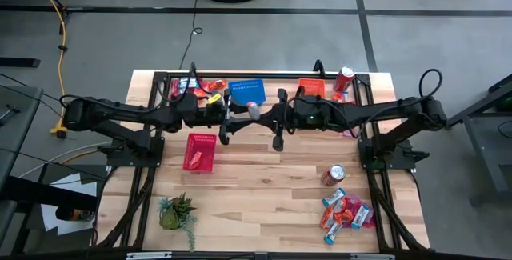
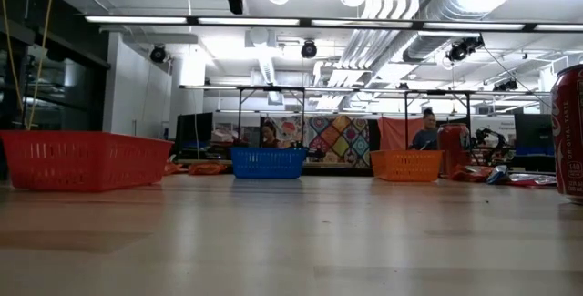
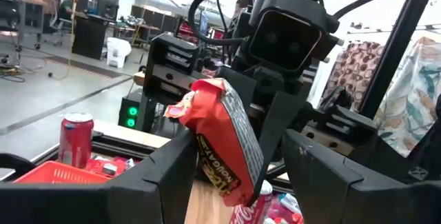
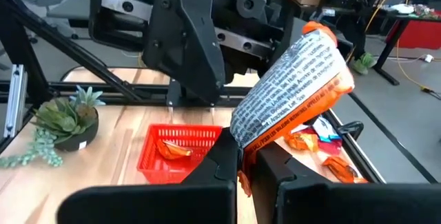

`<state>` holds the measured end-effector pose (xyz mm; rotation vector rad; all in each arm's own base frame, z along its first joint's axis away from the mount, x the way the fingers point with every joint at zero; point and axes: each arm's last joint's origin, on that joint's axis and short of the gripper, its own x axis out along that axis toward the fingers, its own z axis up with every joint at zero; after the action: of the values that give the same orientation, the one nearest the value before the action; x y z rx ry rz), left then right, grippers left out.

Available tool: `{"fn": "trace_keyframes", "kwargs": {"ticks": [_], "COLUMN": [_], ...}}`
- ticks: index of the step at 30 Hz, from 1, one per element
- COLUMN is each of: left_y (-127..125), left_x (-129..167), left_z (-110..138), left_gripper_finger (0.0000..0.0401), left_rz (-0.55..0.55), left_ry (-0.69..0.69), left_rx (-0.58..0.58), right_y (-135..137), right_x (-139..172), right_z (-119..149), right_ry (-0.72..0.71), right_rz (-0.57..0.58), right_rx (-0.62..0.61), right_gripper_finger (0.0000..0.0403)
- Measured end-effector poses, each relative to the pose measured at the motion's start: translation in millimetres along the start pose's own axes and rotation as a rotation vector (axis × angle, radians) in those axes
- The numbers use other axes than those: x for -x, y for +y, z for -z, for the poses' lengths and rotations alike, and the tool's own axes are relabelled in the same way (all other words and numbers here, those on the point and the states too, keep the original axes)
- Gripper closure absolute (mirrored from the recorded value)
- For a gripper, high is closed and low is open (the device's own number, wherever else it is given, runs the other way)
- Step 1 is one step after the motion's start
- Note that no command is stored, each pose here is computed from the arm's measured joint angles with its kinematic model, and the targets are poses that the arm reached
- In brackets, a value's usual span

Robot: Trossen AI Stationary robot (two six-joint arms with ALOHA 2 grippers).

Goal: Sort candy
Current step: Put the orange candy pack into the red basket

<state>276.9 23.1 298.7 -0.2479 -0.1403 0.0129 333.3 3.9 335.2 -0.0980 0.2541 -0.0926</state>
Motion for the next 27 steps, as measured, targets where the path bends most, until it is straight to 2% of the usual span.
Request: {"fn": "trace_keyframes", "kwargs": {"ticks": [3,6,8,11,12,17,22,25,27], "left_y": [-0.4,-0.2,0.0,1.0,2.2,9.7,19.1,20.4,17.9], "left_x": [0.1,0.1,0.1,0.1,0.2,9.3,50.4,78.9,92.8], "left_z": [-0.1,-0.1,-0.1,-0.3,-0.6,-7.9,-36.0,-42.8,-41.0], "left_gripper_finger": [0.0204,0.0233,0.0278,0.0367,0.0380,0.0393,0.0398,0.0399,0.0400], "left_rz": [0.013,0.008,0.006,0.002,-0.002,-0.044,-0.191,-0.312,-0.342], "left_ry": [0.002,0.001,0.002,0.001,0.000,0.028,0.080,0.155,0.220], "left_rx": [0.008,0.025,0.026,0.035,0.048,0.046,-0.016,-0.013,0.035], "right_y": [0.2,1.8,2.3,3.2,3.1,1.1,-7.0,-9.6,-10.2], "right_x": [0.0,0.2,0.2,0.3,0.3,6.7,41.0,60.0,71.0], "right_z": [0.0,-0.1,-0.1,0.7,1.1,3.2,-5.3,-3.6,-0.9], "right_ry": [0.000,-0.001,0.000,0.009,0.013,0.063,0.161,0.232,0.284], "right_rz": [-0.004,-0.010,-0.012,-0.014,-0.008,0.056,0.152,0.163,0.168], "right_rx": [0.000,-0.016,-0.030,-0.064,-0.077,-0.092,-0.121,-0.194,-0.226], "right_gripper_finger": [0.0400,0.0394,0.0384,0.0359,0.0347,0.0272,0.0201,0.0181,0.0178]}}
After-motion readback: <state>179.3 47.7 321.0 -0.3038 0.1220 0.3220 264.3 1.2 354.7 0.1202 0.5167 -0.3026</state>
